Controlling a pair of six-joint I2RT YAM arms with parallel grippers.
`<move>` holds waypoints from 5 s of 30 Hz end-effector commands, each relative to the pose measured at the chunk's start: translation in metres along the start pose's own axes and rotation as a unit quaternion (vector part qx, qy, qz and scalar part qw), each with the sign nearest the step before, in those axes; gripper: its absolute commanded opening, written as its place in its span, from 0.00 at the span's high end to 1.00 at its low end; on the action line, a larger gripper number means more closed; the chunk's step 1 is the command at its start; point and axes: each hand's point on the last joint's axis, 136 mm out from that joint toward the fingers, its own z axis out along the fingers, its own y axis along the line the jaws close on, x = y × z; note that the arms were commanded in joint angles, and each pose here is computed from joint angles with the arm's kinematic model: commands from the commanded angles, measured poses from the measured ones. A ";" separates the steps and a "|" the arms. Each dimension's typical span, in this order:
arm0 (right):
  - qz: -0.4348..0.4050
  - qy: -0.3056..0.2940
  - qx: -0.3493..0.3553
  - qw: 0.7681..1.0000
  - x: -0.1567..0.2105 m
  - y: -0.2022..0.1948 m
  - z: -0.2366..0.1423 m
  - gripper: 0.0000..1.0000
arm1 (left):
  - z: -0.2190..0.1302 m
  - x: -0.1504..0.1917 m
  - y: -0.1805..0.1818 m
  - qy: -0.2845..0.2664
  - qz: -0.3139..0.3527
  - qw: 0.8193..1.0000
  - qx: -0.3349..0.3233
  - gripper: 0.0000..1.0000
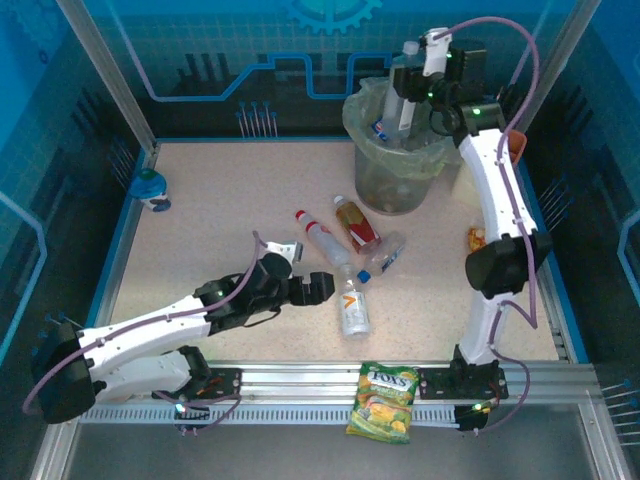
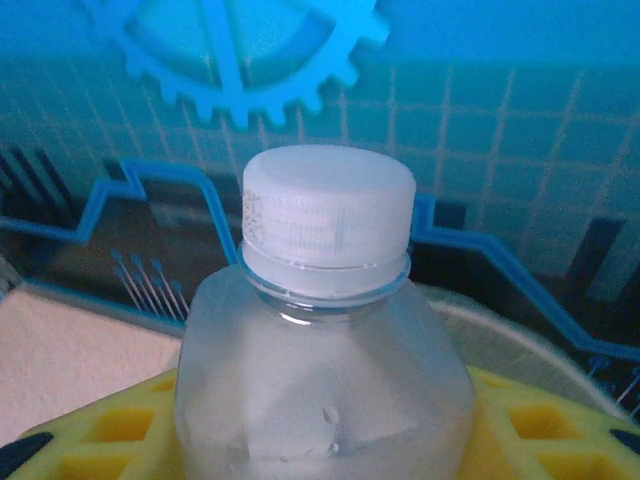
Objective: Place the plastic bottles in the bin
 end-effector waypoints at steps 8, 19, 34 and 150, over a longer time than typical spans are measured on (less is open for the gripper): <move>-0.053 0.167 0.005 0.985 0.088 0.012 0.045 0.63 | -0.004 0.006 0.014 0.002 -0.008 1.000 -0.030 0.01; -0.026 0.241 -0.005 0.970 0.154 0.009 0.075 0.59 | 0.002 0.005 0.013 0.007 -0.010 0.999 -0.037 0.01; 0.045 0.244 -0.032 0.968 0.148 0.010 0.060 0.23 | 0.007 0.008 0.016 0.011 -0.012 0.999 -0.043 0.01; 0.063 0.585 -0.070 0.806 0.435 0.215 -0.213 0.11 | -0.006 -0.025 0.109 0.017 -0.143 0.983 -0.110 0.01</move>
